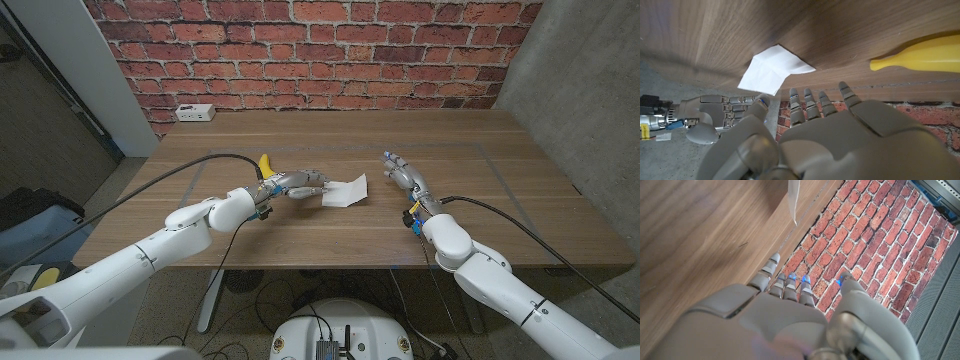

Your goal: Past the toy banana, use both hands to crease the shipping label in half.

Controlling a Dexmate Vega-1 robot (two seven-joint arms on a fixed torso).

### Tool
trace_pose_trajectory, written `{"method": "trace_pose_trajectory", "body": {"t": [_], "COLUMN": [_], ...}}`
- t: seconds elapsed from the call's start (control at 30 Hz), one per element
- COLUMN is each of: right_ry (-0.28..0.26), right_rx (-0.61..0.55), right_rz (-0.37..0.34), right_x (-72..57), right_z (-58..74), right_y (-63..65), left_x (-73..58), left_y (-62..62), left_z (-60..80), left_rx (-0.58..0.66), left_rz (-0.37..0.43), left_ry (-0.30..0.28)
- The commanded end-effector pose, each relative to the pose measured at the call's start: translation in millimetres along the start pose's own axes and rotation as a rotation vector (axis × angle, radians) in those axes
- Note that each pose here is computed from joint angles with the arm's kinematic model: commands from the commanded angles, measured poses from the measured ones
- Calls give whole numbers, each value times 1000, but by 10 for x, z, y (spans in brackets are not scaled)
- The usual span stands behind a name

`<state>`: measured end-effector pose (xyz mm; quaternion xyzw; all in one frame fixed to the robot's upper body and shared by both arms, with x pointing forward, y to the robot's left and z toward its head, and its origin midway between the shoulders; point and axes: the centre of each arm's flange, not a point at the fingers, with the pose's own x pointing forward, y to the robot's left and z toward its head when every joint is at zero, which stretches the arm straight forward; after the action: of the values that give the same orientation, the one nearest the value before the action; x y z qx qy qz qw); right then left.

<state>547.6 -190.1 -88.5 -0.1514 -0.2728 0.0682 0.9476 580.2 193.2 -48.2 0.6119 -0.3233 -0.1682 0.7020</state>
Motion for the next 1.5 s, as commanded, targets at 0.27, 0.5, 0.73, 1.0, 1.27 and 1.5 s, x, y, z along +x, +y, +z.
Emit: {"method": "trace_pose_trajectory", "body": {"t": [0.27, 0.5, 0.73, 1.0, 1.27, 1.5], "right_ry": [-9, -8, -1, 3, 22, 38], "right_rx": [-8, 16, 4, 3, 29, 43], "right_rz": [29, 23, 17, 27, 44, 58], "right_x": [-30, -28, -30, -10, 21, 45], "right_z": [38, -18, -31, -36, -75, -83], "right_y": [74, 105, 95, 109, 190, 242], "left_x": [109, 136, 167, 176, 180, 174], "left_y": [-78, -98, -111, -134, -122, -120], "left_z": [25, 53, 75, 107, 130, 126], "left_rx": [7, 23, 39, 57, 83, 89], "left_rz": [-69, -88, -119, -138, -155, -174], "left_ry": [4, 9, 16, 21, 33, 45]}}
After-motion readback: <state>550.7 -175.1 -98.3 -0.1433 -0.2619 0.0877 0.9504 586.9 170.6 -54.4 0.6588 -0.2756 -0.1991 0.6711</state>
